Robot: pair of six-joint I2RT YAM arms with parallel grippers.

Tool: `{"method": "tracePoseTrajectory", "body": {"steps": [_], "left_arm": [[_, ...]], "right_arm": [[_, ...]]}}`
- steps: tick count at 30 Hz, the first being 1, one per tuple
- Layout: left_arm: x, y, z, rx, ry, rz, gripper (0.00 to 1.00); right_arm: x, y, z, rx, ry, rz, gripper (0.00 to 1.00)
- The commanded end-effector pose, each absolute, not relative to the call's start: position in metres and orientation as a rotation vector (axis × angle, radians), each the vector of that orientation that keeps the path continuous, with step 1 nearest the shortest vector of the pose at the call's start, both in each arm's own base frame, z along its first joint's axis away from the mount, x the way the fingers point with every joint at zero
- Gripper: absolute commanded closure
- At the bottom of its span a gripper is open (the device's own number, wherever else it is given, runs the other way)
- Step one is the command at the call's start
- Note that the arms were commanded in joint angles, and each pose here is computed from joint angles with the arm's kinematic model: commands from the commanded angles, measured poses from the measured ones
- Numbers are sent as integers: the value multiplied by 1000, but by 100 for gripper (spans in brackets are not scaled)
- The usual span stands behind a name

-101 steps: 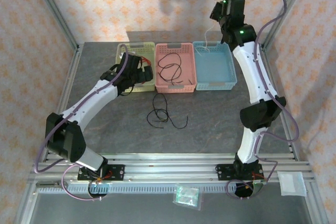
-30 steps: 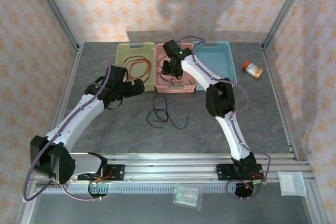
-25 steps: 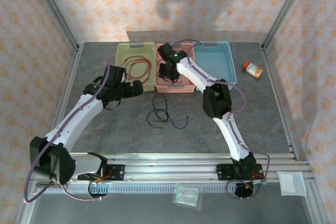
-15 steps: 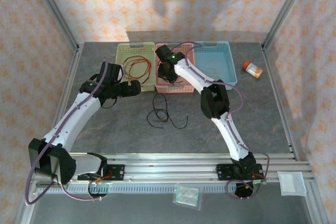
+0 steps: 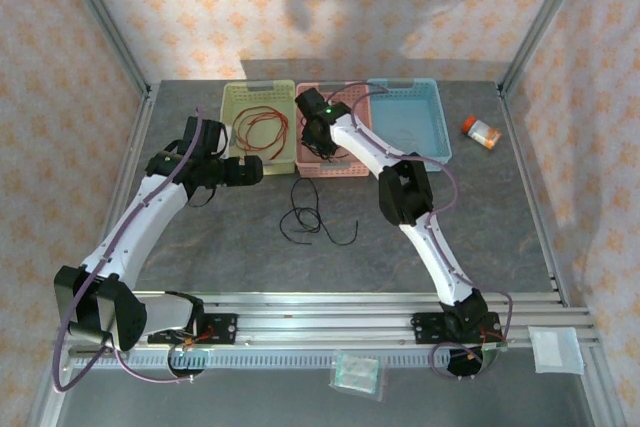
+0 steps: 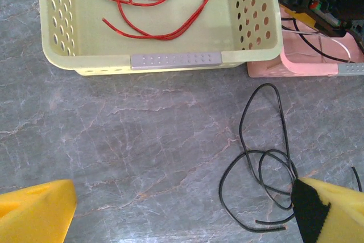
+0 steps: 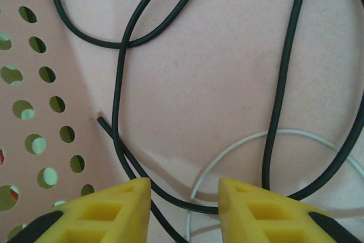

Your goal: Untangle the cables

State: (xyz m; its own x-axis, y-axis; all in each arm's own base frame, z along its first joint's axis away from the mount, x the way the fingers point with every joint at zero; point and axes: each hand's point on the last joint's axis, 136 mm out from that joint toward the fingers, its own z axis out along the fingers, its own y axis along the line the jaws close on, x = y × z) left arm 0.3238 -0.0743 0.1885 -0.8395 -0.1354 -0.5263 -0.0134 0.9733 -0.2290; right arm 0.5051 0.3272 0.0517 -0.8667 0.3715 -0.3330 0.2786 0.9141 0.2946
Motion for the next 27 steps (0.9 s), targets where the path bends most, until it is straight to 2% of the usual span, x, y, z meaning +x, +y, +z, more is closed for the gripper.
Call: {"method": "tracePoseTrajectory", "body": {"steps": [1,21,27], "left_arm": [[320,-72,200,-72,2541,-294,2],[320,-69,200,-83,2544,-291,1],[321,-69,199,-81,2546,-287,2]], "right_arm": [[518,319,58,533,2626,308,64],[512,313,17,546,2705,257,64],[502,308,-1,537,2760,208,69]]}}
